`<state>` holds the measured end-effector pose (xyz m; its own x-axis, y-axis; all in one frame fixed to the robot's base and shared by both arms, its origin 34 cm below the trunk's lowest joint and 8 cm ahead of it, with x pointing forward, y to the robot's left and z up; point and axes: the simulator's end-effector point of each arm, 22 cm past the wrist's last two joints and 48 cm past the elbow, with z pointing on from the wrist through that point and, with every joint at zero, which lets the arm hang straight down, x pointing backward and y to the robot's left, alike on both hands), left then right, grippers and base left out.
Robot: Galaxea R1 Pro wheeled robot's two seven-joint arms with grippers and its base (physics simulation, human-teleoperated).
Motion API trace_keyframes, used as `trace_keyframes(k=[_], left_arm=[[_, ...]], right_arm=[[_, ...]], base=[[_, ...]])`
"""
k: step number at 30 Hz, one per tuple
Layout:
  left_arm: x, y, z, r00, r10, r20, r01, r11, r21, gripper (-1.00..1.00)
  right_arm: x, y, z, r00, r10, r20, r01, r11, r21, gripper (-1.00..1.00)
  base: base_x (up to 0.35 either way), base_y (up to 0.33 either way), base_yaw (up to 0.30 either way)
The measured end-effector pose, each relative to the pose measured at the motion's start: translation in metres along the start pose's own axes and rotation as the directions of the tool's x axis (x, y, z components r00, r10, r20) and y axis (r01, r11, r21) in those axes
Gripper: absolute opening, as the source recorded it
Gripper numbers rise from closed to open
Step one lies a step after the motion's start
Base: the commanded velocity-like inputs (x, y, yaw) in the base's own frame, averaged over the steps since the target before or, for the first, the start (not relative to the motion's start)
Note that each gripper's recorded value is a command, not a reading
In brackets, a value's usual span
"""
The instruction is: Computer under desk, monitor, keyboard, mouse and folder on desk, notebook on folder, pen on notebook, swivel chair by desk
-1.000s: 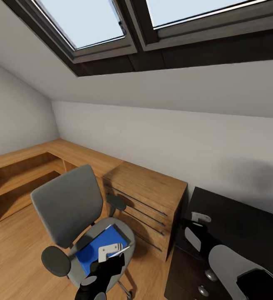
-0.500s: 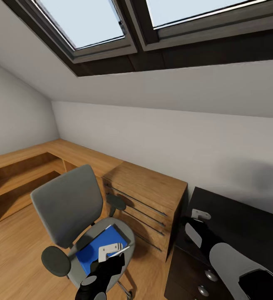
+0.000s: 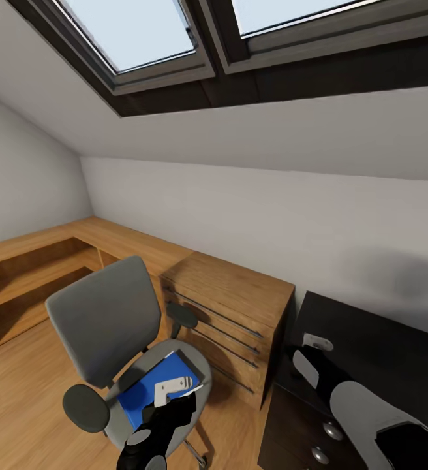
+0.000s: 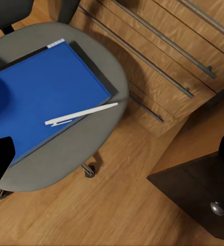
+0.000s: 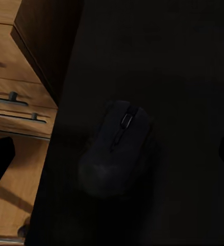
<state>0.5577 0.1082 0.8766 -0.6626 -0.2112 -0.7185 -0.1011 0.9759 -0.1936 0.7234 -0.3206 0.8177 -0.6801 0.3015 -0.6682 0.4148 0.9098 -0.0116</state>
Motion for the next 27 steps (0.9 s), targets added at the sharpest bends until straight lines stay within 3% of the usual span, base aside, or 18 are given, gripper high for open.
trace_keyframes(k=[5,27], left_arm=[[0.003,0.001,0.005,1.0,0.001,0.001,-0.001,1.0,0.0,1.0],[0.02,0.005,0.025,1.0,0.003,0.001,-0.003,1.0,0.002,1.0]], right_arm=[[0.004,-0.013,0.008,1.0,0.006,-0.013,-0.006,1.0,0.02,1.0],[0.019,-0.011,0.031,1.0,0.01,-0.008,-0.01,1.0,0.017,1.0]], base=[[0.0,0.0,0.0],[0.0,0.0,0.0]])
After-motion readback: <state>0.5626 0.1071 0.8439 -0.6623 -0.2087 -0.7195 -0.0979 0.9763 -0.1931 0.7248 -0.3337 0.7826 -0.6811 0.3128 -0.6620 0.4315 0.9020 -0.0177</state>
